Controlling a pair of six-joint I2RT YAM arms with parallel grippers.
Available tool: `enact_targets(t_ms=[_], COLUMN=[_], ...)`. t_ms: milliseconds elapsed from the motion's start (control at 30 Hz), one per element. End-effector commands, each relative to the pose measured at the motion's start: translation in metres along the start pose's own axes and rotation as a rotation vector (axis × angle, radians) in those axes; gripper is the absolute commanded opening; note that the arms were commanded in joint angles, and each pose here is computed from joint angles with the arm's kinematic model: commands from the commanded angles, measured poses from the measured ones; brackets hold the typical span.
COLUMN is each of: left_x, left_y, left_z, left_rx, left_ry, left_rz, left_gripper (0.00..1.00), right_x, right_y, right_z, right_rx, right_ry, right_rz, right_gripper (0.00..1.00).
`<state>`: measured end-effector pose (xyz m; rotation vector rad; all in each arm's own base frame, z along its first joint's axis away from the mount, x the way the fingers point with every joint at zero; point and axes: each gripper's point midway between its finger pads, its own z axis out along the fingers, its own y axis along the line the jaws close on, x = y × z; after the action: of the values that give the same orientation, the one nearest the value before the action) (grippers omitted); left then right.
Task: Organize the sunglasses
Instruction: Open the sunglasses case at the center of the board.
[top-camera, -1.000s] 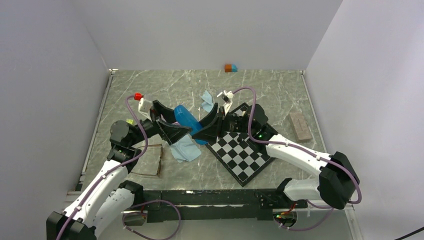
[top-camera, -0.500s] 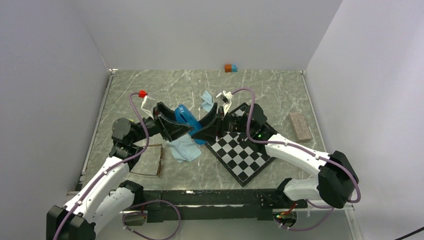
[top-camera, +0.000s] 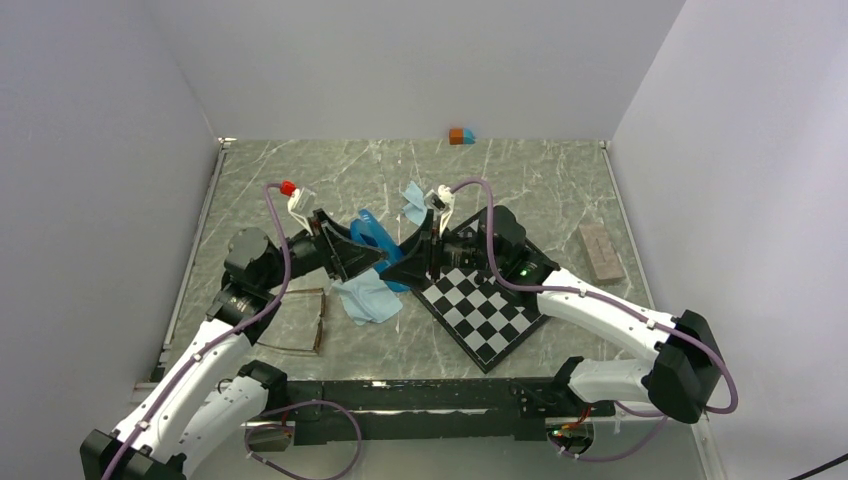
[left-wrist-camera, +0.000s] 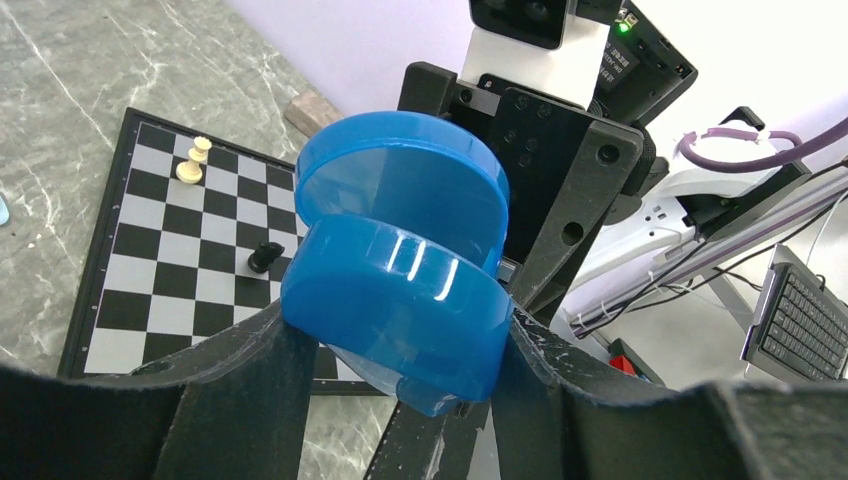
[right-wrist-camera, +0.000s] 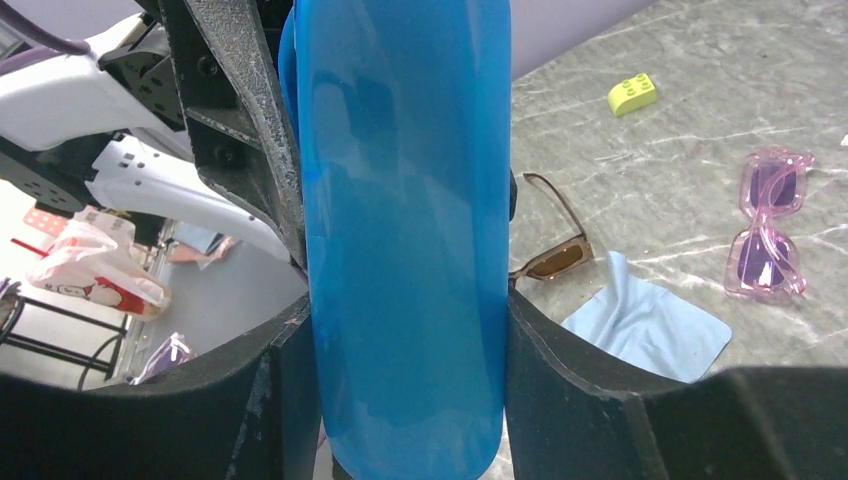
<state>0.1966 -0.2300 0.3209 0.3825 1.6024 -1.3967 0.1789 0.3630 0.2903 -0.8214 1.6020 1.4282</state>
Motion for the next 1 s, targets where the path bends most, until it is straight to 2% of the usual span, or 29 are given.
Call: enact_targets(t_ms=[0, 100, 200, 333, 400, 433, 467, 767, 833, 967], left_x=[-0.007, -0.003, -0.002, -0.003, -0.004, -0.004, -0.004, 0.001, 0.001, 0.008], left_y=[0.028, 0.018, 0.023, 0.028, 0.026, 0.024, 0.023, 0.031, 0.033, 0.038], left_z=[-0.002, 0.0, -0.001, -0.001, 0.0, 0.001, 0.002, 0.005, 0.003, 0.0], left_rx=[-0.131, -0.057, -0.079, -0.106, -0.09, -0.079, -0.067, -0.084, -0.099, -0.101], left_ry=[-0.047, -0.019, -0.01, -0.028, -0.03, -0.03, -0.026, -0.007, -0.005, 0.024], left_rz=[0.027, 0.076, 0.096, 0.089, 0.076, 0.07, 0.063, 0.044, 0.065, 0.133], left_gripper=[0.0, 0.0, 0.0, 0.0, 0.0, 0.0, 0.0, 0.0, 0.0, 0.0], right_x=[-0.039, -0.035, -0.032, -0.031, -0.031, -0.032, -0.033, -0.037, -0.035, -0.03], right_y=[-0.012, 0.009, 0.031, 0.044, 0.048, 0.049, 0.049, 0.053, 0.057, 0.07], right_z=[-0.008, -0.008, -0.013, -0.018, -0.018, -0.017, -0.016, -0.011, -0.014, -0.023], right_rx=[0.081, -0.026, -0.131, -0.185, -0.207, -0.217, -0.223, -0.257, -0.272, -0.34], right_ry=[-0.116, -0.078, -0.034, -0.02, -0.016, -0.016, -0.013, 0.003, 0.003, 0.032], right_rz=[-0.052, -0.046, -0.048, -0.032, -0.023, -0.021, -0.017, -0.003, -0.007, -0.02], right_gripper=[0.0, 0.0, 0.03, 0.27, 0.43, 0.49, 0.51, 0.56, 0.54, 0.38])
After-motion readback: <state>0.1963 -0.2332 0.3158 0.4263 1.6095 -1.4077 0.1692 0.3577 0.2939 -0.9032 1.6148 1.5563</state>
